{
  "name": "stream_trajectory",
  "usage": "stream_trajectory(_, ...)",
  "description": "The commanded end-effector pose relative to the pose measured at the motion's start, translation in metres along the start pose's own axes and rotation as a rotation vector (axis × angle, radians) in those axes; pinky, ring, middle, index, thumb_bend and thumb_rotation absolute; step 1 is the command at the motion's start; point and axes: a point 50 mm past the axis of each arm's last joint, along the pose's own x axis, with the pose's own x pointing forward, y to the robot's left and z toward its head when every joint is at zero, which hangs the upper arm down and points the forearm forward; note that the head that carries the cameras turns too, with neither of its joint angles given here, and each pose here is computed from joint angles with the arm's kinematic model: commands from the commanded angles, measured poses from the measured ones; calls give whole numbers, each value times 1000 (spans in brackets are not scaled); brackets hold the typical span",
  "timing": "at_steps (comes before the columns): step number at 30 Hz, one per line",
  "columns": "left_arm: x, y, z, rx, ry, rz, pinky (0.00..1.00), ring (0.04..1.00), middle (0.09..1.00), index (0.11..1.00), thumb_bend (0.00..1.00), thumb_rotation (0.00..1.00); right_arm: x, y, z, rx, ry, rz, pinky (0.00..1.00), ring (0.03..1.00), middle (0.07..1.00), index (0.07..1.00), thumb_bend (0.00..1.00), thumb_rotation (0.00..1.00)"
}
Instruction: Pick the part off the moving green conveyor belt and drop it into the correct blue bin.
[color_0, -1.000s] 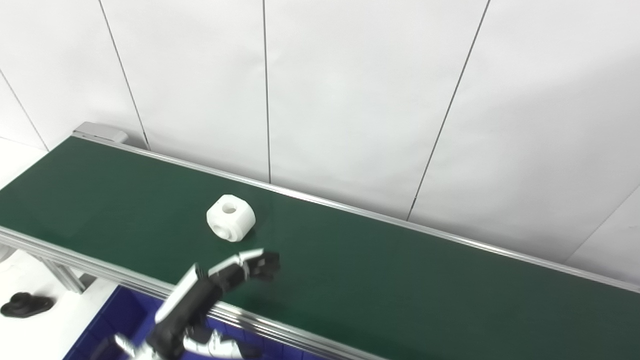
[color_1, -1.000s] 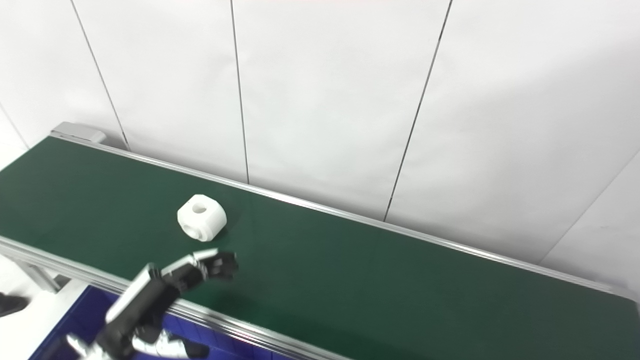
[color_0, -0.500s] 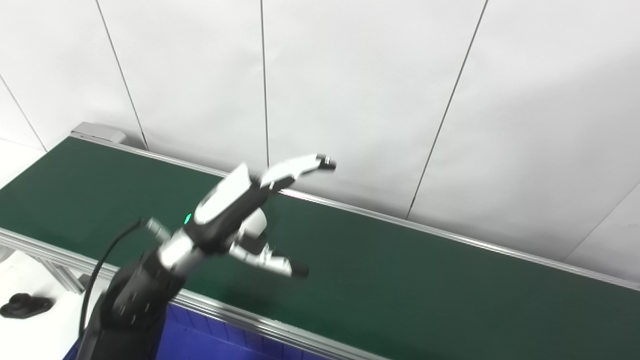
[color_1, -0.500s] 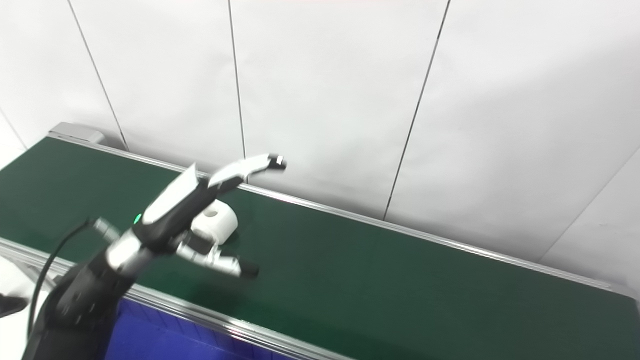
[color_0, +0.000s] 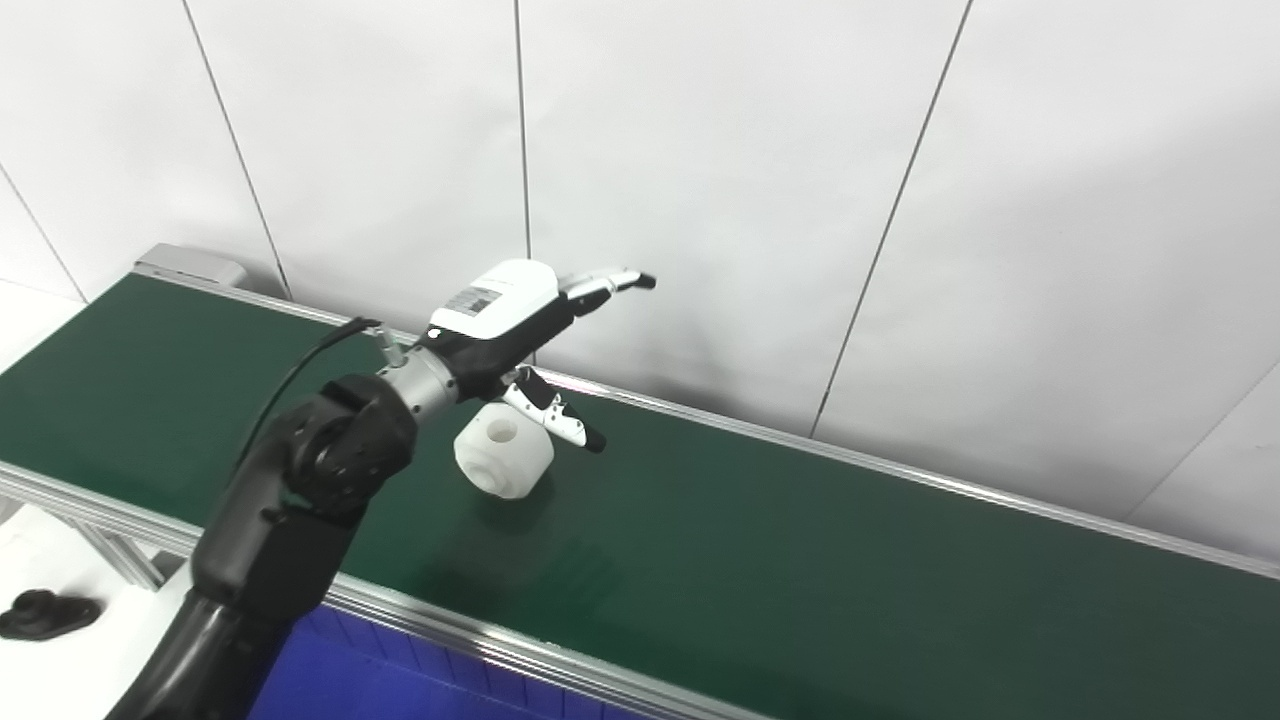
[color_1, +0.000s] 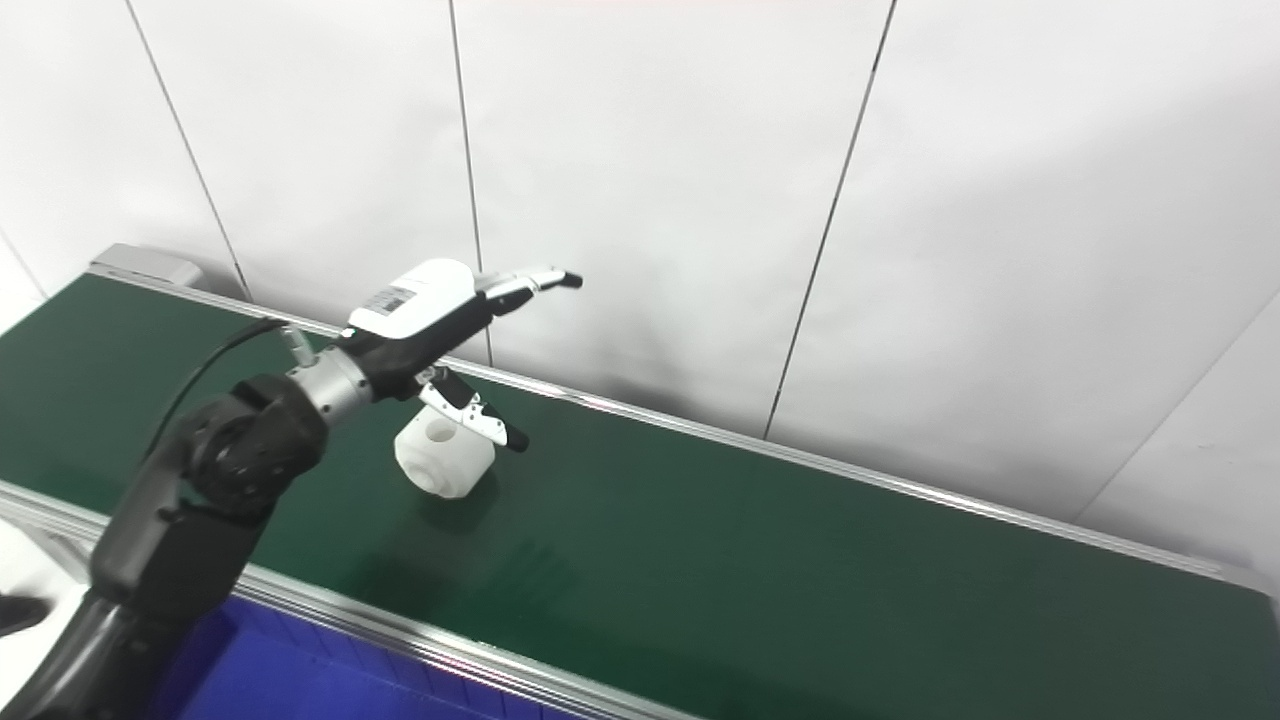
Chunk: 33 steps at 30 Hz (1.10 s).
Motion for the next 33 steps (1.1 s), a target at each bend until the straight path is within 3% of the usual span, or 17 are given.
stream_trajectory(1,11,19,-2,65,-12,45,843,889,928,908,851,190,3,-3,10,28,-81,-25,768,860,923,1000,727,582)
stream_trajectory(9,20,-1,-14,75,58,-74,865,900,936,914,891,191,4,-3,9,26,-86,-33,789,865,925,1000,738,587)
stream_trajectory(17,18,-18,-14,38,122,-208,869,926,959,927,926,192,4,-5,9,17,-93,-46,794,861,928,1000,742,580)
stream_trajectory(23,17,-34,-20,33,154,-266,892,938,969,923,955,166,2,-6,8,15,-86,-42,791,858,920,1000,756,612)
stream_trajectory(33,24,-64,-30,26,202,-277,910,952,983,932,930,118,-1,-8,12,26,-82,-37,811,869,923,1000,751,611)
